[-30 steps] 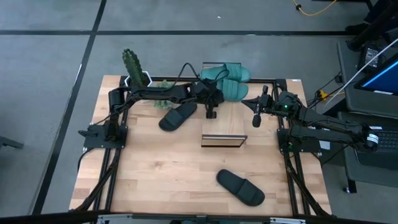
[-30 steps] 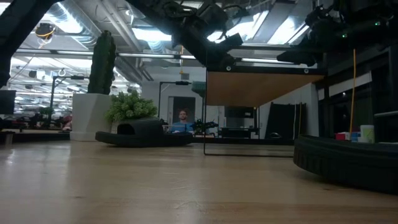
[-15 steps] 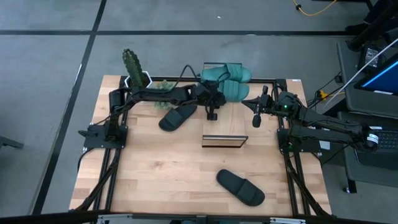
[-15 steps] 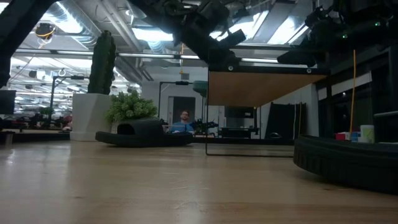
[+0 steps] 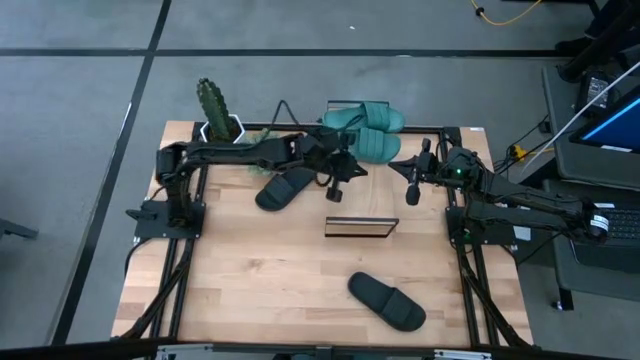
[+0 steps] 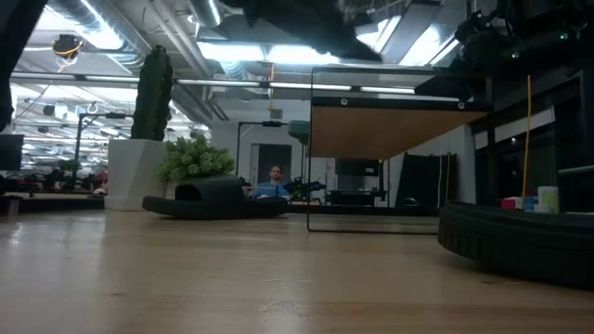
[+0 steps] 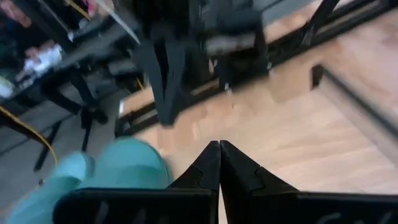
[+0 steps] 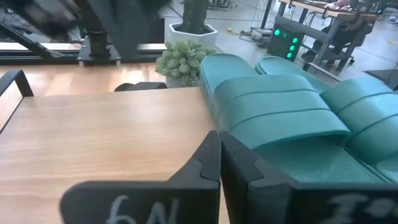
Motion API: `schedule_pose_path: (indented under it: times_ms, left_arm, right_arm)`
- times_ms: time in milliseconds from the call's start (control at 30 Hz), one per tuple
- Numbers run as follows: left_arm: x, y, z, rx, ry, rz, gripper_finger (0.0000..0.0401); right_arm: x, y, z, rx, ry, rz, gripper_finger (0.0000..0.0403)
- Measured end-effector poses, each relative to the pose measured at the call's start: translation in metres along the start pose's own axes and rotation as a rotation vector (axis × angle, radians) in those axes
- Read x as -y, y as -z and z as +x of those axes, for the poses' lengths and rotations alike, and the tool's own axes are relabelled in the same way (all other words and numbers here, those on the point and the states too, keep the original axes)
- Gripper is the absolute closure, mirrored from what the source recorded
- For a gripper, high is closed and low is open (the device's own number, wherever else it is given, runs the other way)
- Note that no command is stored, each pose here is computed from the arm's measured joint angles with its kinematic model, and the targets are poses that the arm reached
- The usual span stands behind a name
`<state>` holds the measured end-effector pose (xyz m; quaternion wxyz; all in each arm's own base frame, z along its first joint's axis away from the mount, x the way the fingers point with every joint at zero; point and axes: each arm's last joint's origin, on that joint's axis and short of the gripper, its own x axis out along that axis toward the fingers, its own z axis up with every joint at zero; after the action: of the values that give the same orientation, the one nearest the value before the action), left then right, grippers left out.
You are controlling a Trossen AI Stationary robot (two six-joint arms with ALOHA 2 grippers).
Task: Pick and place slides into the shelf
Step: Put the bottom black slide on the shelf
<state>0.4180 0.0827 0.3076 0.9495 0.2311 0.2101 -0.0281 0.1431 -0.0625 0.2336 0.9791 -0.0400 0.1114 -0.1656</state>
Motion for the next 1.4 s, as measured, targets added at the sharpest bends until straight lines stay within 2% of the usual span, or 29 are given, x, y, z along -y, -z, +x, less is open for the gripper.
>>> schedule_pose_path:
  times_ms: [67,267,433,633,1033,1400]
  left_arm:
    - [0.002,-0.009,-0.010,0.028,-0.007,0.009,0.0401]
    - [0.015,-0.015,-0.038,0.030,-0.070,-0.015,0.0401]
    - [0.036,0.000,-0.048,0.070,-0.085,-0.065,0.0401]
    - [0.055,0.016,-0.066,0.120,-0.145,-0.143,0.0401]
    - [0.095,0.041,-0.090,0.110,-0.205,-0.279,0.0401]
    - [0.125,0.064,-0.090,0.121,-0.238,-0.384,0.0401]
  right_arm:
    - [0.000,0.001,0.000,-0.006,-0.006,-0.001,0.0400]
    - [-0.001,0.001,0.000,-0.012,-0.012,-0.001,0.0400]
    - [-0.002,0.002,0.000,-0.025,-0.019,0.002,0.0400]
    - [-0.005,0.002,0.000,-0.020,-0.106,0.033,0.0400]
    - [-0.015,0.001,0.000,-0.011,-0.180,0.040,0.0400]
    - [-0.023,-0.001,-0.001,-0.002,-0.229,0.058,0.0400]
